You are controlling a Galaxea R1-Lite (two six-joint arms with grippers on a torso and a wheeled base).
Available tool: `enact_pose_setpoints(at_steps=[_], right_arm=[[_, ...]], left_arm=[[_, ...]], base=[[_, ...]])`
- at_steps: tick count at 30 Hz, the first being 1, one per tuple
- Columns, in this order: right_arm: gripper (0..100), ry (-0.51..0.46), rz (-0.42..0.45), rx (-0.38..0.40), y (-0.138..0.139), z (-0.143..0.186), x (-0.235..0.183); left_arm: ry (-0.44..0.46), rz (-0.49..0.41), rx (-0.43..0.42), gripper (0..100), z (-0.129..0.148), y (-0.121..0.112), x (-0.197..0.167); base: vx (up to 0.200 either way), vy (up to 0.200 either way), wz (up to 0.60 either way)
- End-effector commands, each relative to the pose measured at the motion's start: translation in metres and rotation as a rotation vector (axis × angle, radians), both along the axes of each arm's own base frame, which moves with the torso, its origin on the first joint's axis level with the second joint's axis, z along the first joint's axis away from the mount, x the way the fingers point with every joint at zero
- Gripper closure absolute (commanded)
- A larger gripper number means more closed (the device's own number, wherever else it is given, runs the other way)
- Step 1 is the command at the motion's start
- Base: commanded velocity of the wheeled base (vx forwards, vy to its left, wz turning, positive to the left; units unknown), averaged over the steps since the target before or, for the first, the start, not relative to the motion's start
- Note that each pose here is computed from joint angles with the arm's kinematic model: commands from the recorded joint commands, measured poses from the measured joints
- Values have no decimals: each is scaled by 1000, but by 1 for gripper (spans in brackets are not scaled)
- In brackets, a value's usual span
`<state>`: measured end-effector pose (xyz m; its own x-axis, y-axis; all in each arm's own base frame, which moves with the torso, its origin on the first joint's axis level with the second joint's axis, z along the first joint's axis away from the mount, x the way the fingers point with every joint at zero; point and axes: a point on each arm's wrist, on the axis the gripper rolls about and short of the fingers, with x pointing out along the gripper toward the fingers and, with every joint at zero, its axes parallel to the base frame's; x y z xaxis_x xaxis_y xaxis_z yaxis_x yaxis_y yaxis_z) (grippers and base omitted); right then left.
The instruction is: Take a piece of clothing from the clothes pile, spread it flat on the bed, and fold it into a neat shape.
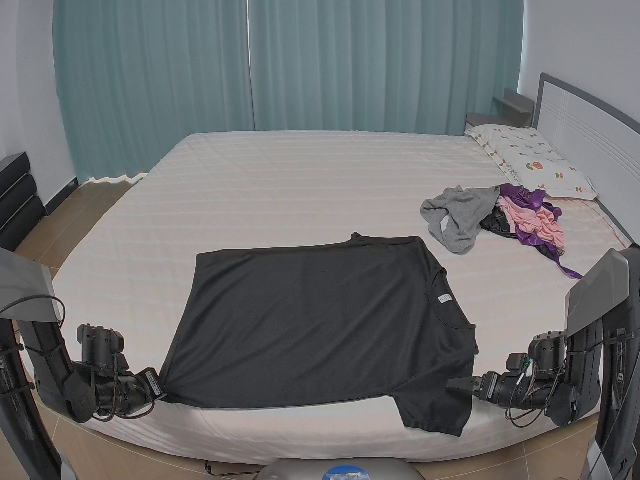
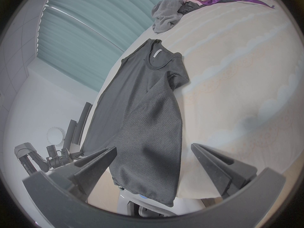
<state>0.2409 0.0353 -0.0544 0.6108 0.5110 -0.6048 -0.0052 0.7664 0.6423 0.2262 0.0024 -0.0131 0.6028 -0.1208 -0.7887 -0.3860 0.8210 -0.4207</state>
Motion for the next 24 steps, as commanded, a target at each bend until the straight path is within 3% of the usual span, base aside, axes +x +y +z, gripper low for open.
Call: enact_pose_setpoints(at_steps=[1,6,7,24], right_arm=[[0,-10,6,4,1,0,1],[0,-32,16,6,5,0,6],[100,-32,19,6,6,0,6],[100,22,-26,2,-8,18,-22]], left_arm=[[1,-1,-1,100,0,0,0],[1,0,0,100,0,0,0],[1,0,0,100,0,0,0],[7,-2,3,100,-1,0,-1]], base=[[0,0,0],[0,0,0],[0,0,0],[0,0,0]])
